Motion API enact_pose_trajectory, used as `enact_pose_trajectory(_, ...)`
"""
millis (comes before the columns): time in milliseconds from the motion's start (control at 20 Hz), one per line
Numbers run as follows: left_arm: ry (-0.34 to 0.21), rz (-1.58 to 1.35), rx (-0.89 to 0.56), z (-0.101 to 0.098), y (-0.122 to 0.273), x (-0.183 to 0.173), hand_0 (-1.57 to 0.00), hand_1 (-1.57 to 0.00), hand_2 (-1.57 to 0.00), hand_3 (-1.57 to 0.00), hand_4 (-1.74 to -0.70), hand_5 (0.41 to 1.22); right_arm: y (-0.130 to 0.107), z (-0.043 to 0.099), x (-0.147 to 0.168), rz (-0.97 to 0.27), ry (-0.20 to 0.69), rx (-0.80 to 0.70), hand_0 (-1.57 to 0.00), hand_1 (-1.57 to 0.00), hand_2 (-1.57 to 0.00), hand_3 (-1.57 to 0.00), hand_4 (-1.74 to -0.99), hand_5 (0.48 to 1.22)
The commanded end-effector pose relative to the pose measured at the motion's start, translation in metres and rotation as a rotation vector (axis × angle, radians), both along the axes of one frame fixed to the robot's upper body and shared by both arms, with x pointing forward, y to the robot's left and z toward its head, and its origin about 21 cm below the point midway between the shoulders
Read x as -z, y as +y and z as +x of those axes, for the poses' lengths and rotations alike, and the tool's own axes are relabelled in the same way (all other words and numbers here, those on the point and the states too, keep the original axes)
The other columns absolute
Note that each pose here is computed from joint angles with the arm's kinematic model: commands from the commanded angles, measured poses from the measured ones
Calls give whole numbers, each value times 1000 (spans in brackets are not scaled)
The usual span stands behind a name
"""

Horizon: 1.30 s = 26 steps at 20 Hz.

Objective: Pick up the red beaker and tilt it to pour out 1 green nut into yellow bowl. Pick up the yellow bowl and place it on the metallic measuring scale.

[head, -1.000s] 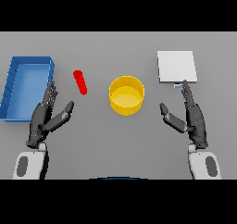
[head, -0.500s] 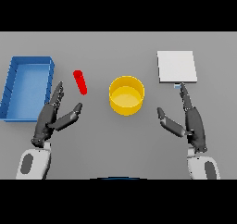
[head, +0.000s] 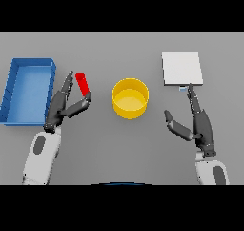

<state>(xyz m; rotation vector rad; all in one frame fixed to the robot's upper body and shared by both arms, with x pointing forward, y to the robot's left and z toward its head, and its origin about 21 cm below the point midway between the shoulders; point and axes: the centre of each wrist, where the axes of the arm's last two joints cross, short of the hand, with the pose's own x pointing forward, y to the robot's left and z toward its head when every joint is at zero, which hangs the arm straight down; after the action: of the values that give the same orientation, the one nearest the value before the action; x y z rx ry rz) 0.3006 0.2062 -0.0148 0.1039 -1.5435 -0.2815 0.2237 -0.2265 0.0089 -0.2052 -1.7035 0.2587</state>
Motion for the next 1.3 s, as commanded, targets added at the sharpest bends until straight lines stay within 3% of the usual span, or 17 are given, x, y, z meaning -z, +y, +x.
enact_pose_trajectory(0, 7, 10, -5, 7, 3, 0, 1, 1, 1, 1, -1267, 673, 2, 1, 1, -1, 11, -2, 1, 1, 1, 1, -1274, 635)
enact_pose_trajectory(200, 30, 5, 7, 22, -5, 8, 1, 1, 1, 1, -1287, 685, 6, 0, 0, 3, 10, 6, 1, 1, 1, 1, -1269, 638)
enact_pose_trajectory(500, 19, 27, 13, 47, -9, 2, 1, 1, 1, 1, -1290, 684, 3, -2, 1, 4, 13, 9, 1, 1, 1, 1, -1269, 643)
enact_pose_trajectory(700, 34, 22, 25, 54, -16, 4, 1, 1, 1, 1, -1297, 686, 1, -3, 2, 7, 26, 16, 1, 1, 1, 1, -1268, 639)
enact_pose_trajectory(950, 16, -34, 24, 63, -22, 9, 1, 1, 0, 1, -1348, 704, 0, -2, 1, -2, 15, 23, 1, 1, 1, 1, -1261, 641)
enact_pose_trajectory(1000, 11, -49, 11, 66, -22, 10, 1, -26, -67, -31, -1378, 724, -1, -2, 0, -6, 6, 18, 1, 1, 1, 1, -1259, 642)
enact_pose_trajectory(1050, 6, -67, 1, 65, -23, 12, -119, -146, -182, -124, -1410, 750, -1, -2, -1, -1, 6, 19, 1, 1, 1, 1, -1260, 642)
enact_pose_trajectory(1100, 14, -77, -14, 69, -23, 10, -285, -328, -364, -292, -1449, 783, 0, -2, 1, -4, 15, 20, 1, 1, 1, 1, -1258, 644)
enact_pose_trajectory(1150, 28, -79, -32, 72, -24, 10, -441, -481, -523, -547, -1448, 871, -1, -1, -1, -7, 19, 22, 1, 1, 1, 1, -1257, 645)
enact_pose_trajectory(1250, 31, -48, -29, 74, -32, 10, -844, -874, -900, -838, -1541, 997, -2, -1, -2, -4, 9, 23, 1, 1, 1, 1, -1256, 646)
